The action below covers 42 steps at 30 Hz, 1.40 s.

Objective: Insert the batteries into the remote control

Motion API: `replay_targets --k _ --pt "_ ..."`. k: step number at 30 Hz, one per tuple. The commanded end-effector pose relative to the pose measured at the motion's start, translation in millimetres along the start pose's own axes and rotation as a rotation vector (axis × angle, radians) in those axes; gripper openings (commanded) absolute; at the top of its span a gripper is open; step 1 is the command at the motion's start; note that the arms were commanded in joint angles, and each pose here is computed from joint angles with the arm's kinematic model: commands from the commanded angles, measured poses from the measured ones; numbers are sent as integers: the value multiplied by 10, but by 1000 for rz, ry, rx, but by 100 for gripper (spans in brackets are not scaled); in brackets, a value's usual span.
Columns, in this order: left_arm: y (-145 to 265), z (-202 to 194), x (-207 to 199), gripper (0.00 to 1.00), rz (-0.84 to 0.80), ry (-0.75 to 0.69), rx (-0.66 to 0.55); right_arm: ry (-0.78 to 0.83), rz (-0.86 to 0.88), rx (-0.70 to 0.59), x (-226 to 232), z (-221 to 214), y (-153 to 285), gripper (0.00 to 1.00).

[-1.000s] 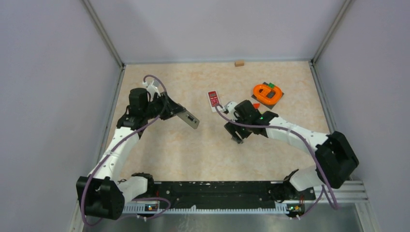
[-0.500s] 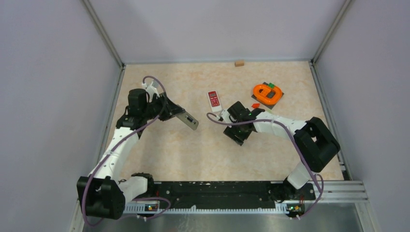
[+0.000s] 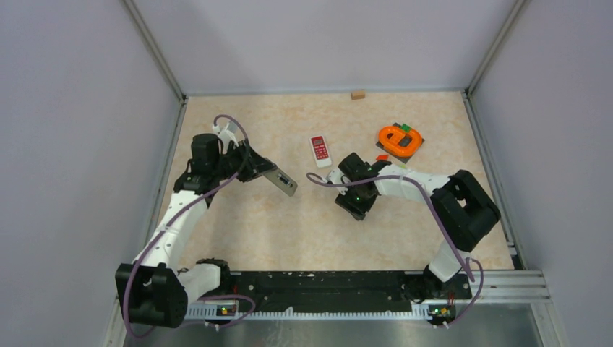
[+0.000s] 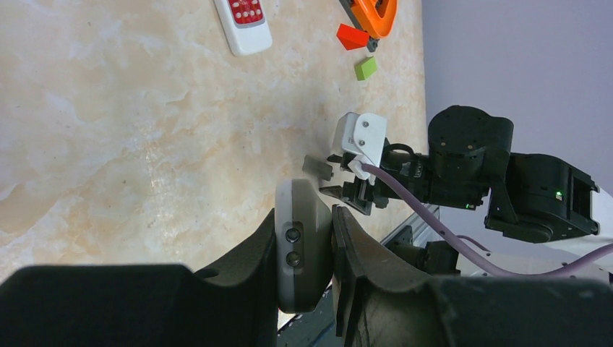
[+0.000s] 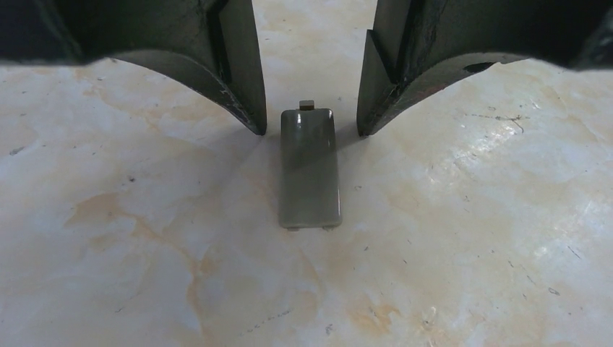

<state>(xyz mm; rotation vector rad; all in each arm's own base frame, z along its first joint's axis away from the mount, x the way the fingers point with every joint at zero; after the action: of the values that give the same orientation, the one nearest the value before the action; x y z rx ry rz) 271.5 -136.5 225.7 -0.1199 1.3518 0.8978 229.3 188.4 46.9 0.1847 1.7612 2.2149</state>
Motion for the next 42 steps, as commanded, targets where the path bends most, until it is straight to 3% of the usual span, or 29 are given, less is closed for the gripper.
replay_targets --k 1,9,14,20,29,36,42 --pt "-7 34 -38 0 -39 -21 -7 3 7 -8 -51 66 42 49" --pt "-8 25 -39 0 -47 -17 -2 0 -31 26 -124 35 -47 26" --pt "-27 3 -29 0 -55 -6 14 -7 -67 -36 -183 152 47 18" --pt "-112 -56 -29 0 -115 16 52 -1 -159 -281 -207 538 481 17" --pt "-308 -204 -177 0 -209 -38 67 107 -194 -643 242 1154 1249 18" --pt "-337 -314 -244 0 -246 -90 37 177 -195 -758 517 1418 1529 20" --pt "-263 -370 -246 0 -279 -109 18 154 -189 -727 564 1606 1519 21"
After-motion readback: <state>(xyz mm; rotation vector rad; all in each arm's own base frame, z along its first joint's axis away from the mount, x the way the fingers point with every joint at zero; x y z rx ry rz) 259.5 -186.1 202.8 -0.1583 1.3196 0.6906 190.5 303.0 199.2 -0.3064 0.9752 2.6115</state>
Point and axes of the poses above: each gripper's point midway between its finger pads, its own y axis back along the fingers, its own x axis along the line the jaws close on, z = x × y, the point moved 3 cm from there along y, back along the fingers, and after that the axes turned 14 degrees about y, right-handed, at the moved point
